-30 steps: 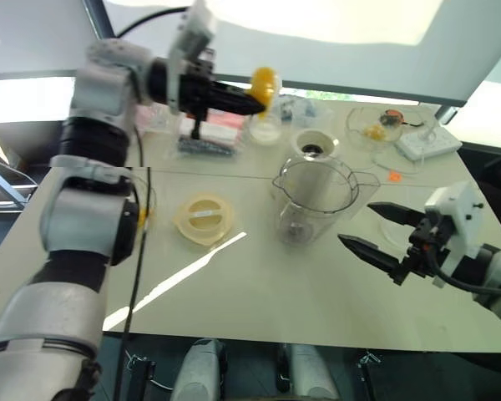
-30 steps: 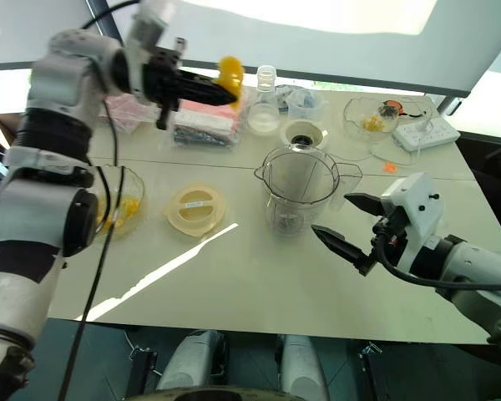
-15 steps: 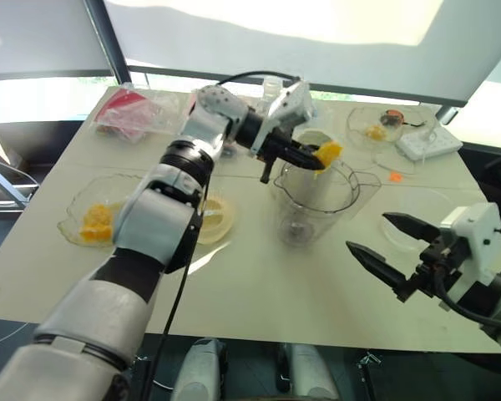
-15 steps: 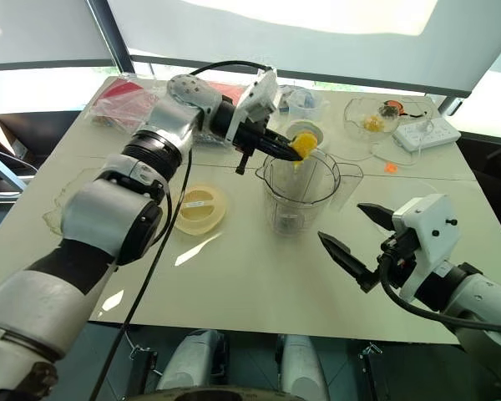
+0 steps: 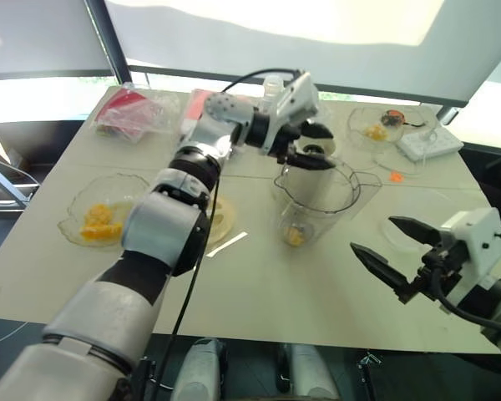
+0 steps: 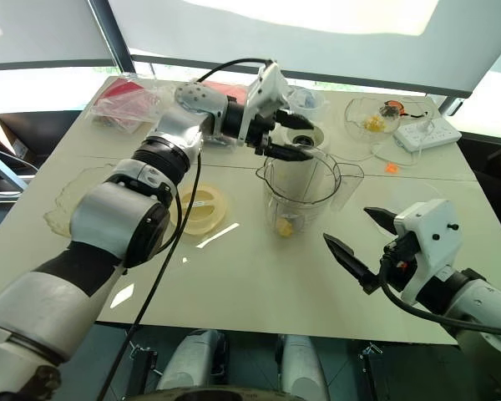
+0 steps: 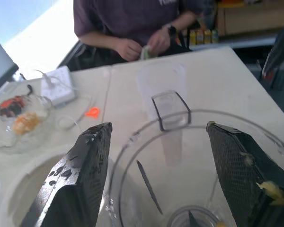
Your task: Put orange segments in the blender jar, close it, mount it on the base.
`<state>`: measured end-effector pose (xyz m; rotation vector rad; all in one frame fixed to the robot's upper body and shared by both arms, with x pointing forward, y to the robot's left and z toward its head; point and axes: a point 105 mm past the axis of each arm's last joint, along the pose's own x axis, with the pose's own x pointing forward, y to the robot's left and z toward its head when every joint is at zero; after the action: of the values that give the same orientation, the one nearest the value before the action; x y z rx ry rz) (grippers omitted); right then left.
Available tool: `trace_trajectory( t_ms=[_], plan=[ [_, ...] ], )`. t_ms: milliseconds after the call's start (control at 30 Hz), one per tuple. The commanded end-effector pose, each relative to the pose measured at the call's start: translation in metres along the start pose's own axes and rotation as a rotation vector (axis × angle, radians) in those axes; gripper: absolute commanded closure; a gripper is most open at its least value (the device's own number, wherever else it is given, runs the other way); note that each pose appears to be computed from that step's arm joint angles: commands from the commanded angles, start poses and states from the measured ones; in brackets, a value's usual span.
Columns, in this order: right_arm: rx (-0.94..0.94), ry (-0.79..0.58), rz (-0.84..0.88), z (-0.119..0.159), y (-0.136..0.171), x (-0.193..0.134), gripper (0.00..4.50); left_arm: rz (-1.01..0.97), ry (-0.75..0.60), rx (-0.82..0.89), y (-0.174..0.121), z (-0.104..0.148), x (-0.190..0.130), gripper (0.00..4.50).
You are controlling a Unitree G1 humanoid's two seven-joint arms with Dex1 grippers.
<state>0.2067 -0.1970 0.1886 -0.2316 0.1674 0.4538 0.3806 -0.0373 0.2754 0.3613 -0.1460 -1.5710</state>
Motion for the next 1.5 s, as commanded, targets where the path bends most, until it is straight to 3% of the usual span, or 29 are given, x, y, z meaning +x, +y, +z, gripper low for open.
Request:
trace_trajectory(
  t_ms=[33,167,267,400,667,1133,1500],
  plan=[
    [-0.041,0.010,-0.138,-0.007,-0.022,-0.003,0.00,-0.006,-0.166,0.039,0.004,0.046,-0.027,1.24],
    [-0.052,-0.003,-0.307,-0.014,-0.049,-0.009,0.00,0.000,-0.151,0.066,-0.012,0.037,-0.058,1.24],
    [-0.049,-0.035,-0.495,-0.017,-0.076,-0.018,0.00,0.065,-0.055,0.096,-0.028,0.013,-0.075,1.24],
    [-0.050,-0.026,-0.627,-0.026,-0.086,-0.029,0.00,0.124,0.041,0.077,-0.053,-0.017,-0.093,1.24],
    [-0.051,0.134,-0.838,-0.073,-0.121,-0.052,0.00,0.132,0.100,0.031,-0.096,-0.033,-0.104,1.24],
    [-0.010,0.216,-0.816,-0.117,-0.167,-0.015,0.00,0.244,0.160,-0.003,-0.105,-0.036,-0.113,1.24],
    [0.009,0.198,-0.779,-0.126,-0.174,0.009,0.00,0.290,0.182,-0.018,-0.104,-0.041,-0.117,1.24]
  ],
)
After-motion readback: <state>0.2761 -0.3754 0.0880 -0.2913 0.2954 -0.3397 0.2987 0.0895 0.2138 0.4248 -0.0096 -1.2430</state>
